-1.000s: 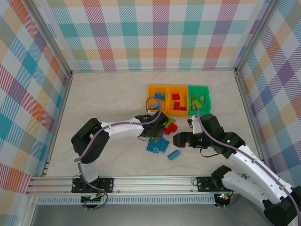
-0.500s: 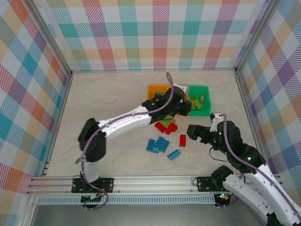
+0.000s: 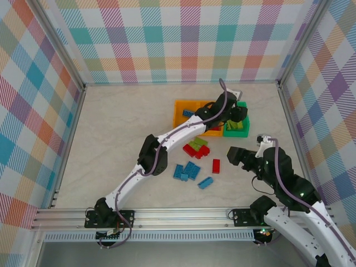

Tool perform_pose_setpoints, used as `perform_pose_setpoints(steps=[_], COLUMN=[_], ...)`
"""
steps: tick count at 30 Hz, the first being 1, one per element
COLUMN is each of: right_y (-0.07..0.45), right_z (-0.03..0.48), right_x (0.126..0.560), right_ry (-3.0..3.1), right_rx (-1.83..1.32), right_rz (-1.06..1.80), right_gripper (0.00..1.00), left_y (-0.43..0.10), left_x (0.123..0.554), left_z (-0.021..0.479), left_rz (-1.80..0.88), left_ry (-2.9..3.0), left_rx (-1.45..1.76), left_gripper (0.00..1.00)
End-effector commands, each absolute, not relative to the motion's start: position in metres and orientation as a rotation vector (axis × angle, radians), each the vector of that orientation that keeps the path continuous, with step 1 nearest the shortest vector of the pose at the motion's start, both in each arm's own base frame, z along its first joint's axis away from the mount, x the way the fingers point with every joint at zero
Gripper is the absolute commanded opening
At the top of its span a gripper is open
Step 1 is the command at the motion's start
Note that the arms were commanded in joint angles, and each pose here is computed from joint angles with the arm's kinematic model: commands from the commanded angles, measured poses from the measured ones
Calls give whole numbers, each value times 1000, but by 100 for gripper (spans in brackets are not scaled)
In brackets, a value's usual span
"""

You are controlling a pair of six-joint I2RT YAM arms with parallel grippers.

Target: Sort the legos into containers by color

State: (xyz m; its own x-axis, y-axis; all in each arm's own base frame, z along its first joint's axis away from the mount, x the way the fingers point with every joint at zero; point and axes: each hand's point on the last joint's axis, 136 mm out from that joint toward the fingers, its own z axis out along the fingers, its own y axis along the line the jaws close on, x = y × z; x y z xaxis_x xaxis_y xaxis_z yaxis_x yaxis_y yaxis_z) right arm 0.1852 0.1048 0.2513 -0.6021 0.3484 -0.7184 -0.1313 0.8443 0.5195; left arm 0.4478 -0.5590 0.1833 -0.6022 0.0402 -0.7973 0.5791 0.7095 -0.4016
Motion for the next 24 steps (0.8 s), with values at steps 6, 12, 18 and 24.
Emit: perform_pose_setpoints(steps=[6,12,18,24], right_y=[103,116,142,159], right_z=[227,195,138,87], right_x=[186,191,204,220], right_ry=[2178,2307,2545,2716], right_rx=[193,147,71,43], right_rz=[636,600,527,432], right_gripper=[93,93,92,91], left_y=[-536,-471,-380,-300], left_x=[379,288,220,160], left_z=[306,323,313,287], left_rz=[-909,-742,-613,-547], left_ry=[1921,1774,1752,1813], left_rx=[618,844,995,1204], left_gripper=[58,64,64,69])
